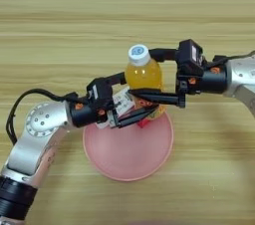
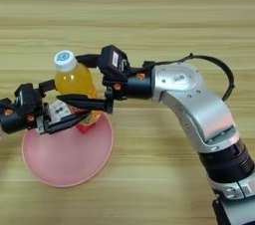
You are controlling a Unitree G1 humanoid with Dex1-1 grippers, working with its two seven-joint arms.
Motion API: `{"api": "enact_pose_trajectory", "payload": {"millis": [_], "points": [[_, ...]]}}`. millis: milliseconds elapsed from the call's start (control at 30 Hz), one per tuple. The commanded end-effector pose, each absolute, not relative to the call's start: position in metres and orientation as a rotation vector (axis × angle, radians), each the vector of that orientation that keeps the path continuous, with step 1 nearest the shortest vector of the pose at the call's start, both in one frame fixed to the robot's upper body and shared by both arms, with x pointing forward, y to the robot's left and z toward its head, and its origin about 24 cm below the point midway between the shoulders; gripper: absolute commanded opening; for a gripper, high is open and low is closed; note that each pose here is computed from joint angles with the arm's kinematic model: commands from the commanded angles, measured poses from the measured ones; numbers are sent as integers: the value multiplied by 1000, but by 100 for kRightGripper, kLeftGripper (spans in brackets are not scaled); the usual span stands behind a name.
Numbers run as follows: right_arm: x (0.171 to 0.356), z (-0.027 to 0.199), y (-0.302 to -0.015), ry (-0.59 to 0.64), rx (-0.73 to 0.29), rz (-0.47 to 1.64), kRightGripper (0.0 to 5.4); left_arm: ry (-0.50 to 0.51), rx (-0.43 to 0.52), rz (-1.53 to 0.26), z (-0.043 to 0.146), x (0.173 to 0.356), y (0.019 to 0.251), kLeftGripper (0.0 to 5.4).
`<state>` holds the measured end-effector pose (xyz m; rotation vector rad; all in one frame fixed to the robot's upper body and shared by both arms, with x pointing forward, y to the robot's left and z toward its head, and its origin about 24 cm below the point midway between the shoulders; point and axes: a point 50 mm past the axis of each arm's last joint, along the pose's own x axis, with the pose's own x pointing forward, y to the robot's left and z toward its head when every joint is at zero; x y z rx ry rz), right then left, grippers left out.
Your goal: Move the objects on the table
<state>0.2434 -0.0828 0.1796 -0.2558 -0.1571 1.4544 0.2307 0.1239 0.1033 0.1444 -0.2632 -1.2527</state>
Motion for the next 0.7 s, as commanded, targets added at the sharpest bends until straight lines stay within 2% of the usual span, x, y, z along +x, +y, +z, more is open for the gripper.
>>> {"api": "enact_pose_trajectory", "payload": {"millis": [33,667,700], "points": [[244,185,-83,-184,-252,1454,362,-275,166,-1269,107,232,120,359],[245,182,-83,-182,-248,1452,362,-287,172,-1250,109,235,123,359],[245,182,-83,-182,-248,1452,391,-287,171,-1249,109,235,123,359]]}}
